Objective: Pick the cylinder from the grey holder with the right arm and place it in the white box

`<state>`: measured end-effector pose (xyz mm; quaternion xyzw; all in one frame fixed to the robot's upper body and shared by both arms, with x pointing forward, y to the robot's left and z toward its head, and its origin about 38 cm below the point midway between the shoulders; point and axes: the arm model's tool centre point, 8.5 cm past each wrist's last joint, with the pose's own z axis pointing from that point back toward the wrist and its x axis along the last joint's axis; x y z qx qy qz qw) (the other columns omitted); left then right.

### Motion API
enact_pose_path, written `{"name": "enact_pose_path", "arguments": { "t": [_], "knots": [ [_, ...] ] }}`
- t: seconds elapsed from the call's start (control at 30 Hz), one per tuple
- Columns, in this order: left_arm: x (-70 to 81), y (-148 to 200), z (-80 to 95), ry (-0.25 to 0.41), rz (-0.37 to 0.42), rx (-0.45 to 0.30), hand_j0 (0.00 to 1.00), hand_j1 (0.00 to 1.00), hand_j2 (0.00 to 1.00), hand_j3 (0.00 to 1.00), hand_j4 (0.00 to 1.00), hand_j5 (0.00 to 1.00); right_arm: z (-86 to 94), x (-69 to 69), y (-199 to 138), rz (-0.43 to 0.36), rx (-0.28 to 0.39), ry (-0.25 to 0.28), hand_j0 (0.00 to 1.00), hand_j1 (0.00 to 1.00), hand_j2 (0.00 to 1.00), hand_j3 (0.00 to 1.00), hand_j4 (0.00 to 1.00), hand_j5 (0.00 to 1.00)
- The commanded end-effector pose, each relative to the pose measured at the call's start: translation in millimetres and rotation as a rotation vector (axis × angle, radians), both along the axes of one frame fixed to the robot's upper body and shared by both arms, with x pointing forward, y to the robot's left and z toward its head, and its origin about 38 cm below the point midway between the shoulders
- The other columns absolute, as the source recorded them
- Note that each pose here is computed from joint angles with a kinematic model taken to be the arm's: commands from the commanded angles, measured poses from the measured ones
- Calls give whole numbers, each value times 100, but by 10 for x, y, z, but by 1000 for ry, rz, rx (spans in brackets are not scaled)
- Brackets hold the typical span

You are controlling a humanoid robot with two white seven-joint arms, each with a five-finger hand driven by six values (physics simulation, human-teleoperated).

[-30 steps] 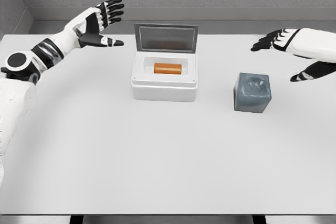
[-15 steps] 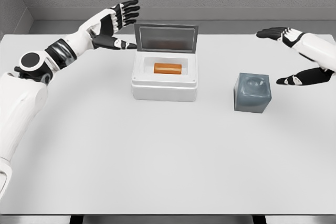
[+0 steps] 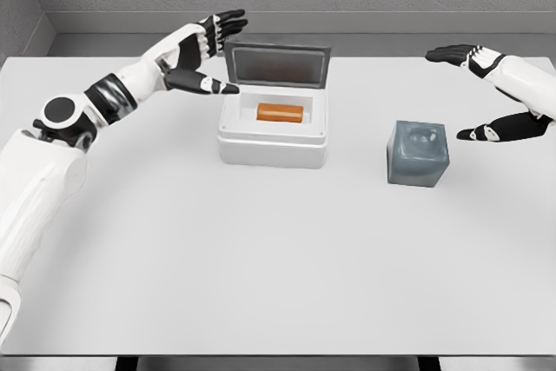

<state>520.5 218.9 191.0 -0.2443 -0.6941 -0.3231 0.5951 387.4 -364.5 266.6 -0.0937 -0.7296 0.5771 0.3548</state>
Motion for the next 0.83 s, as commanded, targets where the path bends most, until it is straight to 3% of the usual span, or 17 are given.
{"name": "enact_pose_path", "arguments": {
  "t": [0.0,0.2,0.33,0.4,0.47,0.57,0.8],
  "knots": [
    [-12,-8,65,-13,-9,-15,100,100,100,100,100,100,4,1,-4,0,8,3,100,100,100,100,100,100],
    [27,136,84,-11,26,-18,100,100,100,100,100,100,8,1,-7,-1,8,2,100,100,100,100,100,100],
    [-40,784,181,-28,107,85,100,100,100,100,100,100,7,1,-7,-2,7,2,100,100,100,100,100,100],
    [-183,1054,210,-39,122,144,100,100,100,100,100,100,8,1,-7,-1,8,2,100,100,100,100,100,100],
    [-470,1307,298,-65,104,237,100,100,100,100,100,100,8,1,-7,-1,8,2,100,100,100,100,100,100],
    [-770,1563,436,-94,106,304,100,100,100,100,100,100,8,1,-7,-1,8,2,100,100,100,100,100,100],
    [-940,1781,567,-119,139,326,100,100,100,100,100,100,8,1,-7,-1,8,2,100,100,100,100,100,100]
  ]
}}
